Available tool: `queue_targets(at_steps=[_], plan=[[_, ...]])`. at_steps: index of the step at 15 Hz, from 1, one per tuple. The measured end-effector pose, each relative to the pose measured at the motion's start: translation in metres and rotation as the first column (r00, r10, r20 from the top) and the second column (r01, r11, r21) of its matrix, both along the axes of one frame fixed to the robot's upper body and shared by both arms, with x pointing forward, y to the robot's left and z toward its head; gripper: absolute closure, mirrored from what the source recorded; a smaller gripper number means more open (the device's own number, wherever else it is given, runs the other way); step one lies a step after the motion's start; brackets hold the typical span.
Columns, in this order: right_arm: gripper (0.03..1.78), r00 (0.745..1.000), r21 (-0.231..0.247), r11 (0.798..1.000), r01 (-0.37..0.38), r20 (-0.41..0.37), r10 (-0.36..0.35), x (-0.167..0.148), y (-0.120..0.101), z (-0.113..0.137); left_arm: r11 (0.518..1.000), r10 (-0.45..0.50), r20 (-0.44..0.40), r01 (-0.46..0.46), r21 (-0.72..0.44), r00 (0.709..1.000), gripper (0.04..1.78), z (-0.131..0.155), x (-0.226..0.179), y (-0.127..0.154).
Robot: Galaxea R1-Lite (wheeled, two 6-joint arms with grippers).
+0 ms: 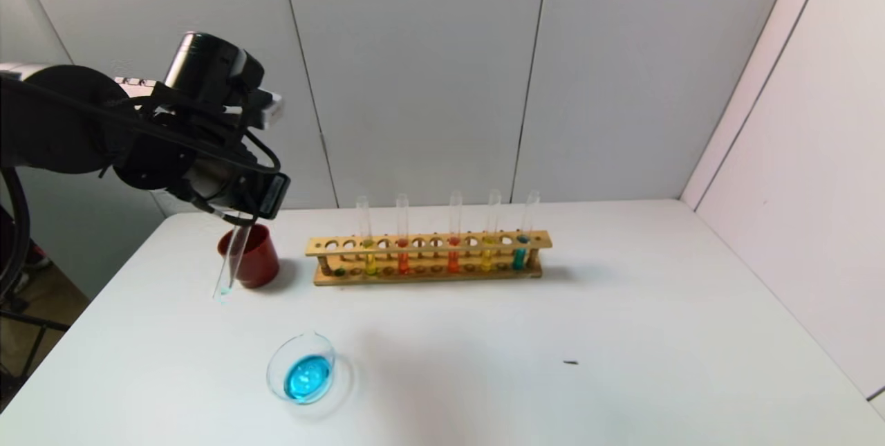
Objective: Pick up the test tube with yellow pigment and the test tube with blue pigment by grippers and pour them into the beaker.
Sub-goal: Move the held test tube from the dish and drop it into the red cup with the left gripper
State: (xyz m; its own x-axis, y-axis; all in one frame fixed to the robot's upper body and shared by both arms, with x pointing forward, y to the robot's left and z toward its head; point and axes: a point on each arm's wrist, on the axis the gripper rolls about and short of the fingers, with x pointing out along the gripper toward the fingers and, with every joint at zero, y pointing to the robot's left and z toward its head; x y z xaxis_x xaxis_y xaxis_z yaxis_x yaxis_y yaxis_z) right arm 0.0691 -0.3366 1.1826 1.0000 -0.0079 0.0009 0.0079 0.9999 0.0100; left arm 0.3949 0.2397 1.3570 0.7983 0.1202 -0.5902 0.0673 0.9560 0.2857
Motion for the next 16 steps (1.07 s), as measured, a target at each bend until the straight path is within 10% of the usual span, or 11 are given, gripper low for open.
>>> queue_targets(at_steps=[5, 16], plan=[[0.11, 1.000, 0.000, 1.000, 0.000, 0.000, 0.000, 0.000, 0.000, 0.000, 0.995, 0.073, 0.205, -0.056, -0.086, 0.976, 1.51, 0.000, 0.046, 0.024], [0.11, 1.000, 0.000, 1.000, 0.000, 0.000, 0.000, 0.000, 0.000, 0.000, 0.984, 0.155, 0.211, -0.132, -0.118, 0.965, 1.51, -0.046, 0.097, 0.061]])
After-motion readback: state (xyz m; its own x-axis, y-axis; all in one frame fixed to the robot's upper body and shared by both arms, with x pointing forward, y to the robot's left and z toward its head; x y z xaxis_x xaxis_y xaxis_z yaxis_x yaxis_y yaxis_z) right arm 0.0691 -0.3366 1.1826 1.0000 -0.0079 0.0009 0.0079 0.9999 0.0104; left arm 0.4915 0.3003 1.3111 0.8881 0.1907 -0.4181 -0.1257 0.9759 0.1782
